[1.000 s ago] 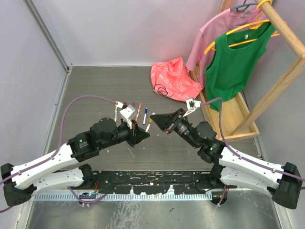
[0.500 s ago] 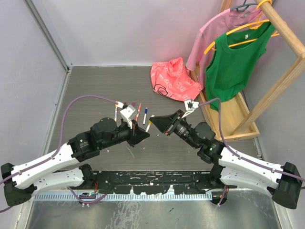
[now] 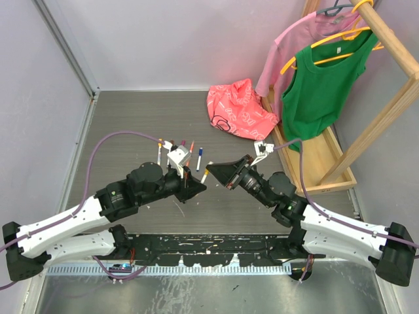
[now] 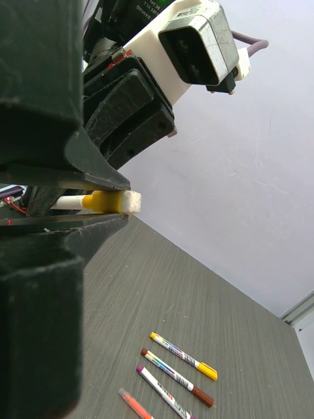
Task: Insert the pens into the pen caps
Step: Insert the pen cap onto the pen.
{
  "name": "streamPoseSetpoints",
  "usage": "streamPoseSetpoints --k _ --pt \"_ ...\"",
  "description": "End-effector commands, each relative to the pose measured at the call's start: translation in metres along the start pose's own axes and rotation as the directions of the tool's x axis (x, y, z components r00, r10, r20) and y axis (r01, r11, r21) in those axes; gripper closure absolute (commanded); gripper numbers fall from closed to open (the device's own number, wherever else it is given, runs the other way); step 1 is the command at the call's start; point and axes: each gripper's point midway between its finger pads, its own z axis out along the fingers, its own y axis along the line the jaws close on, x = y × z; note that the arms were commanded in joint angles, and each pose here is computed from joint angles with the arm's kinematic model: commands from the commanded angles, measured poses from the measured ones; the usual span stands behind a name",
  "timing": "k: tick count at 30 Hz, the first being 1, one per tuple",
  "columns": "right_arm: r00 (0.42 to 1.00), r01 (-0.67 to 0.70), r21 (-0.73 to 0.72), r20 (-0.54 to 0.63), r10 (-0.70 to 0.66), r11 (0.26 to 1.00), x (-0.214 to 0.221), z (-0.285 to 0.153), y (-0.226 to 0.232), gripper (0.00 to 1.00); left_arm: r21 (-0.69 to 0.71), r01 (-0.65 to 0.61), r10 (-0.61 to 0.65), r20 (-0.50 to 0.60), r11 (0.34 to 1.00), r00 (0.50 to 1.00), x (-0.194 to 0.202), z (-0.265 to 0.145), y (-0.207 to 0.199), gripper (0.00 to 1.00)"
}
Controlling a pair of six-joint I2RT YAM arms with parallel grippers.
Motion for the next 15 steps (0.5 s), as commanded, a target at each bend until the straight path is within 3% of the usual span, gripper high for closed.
streamPoseSetpoints --k 1,15 --pt "0.999 -0.021 -0.030 -0.047 0.020 0.999 0.018 -0.004 0.005 0.97 0.026 0.025 -0.029 0.177 0.999 0.984 -0.055 -0.005 -0.014 1.00" --pt "0.982 0.014 -0.008 -0.189 -0.015 1.000 0.082 -0.013 0.005 1.00 0.022 0.074 -0.077 0.332 0.997 0.940 -0.098 -0.017 -0.018 1.00"
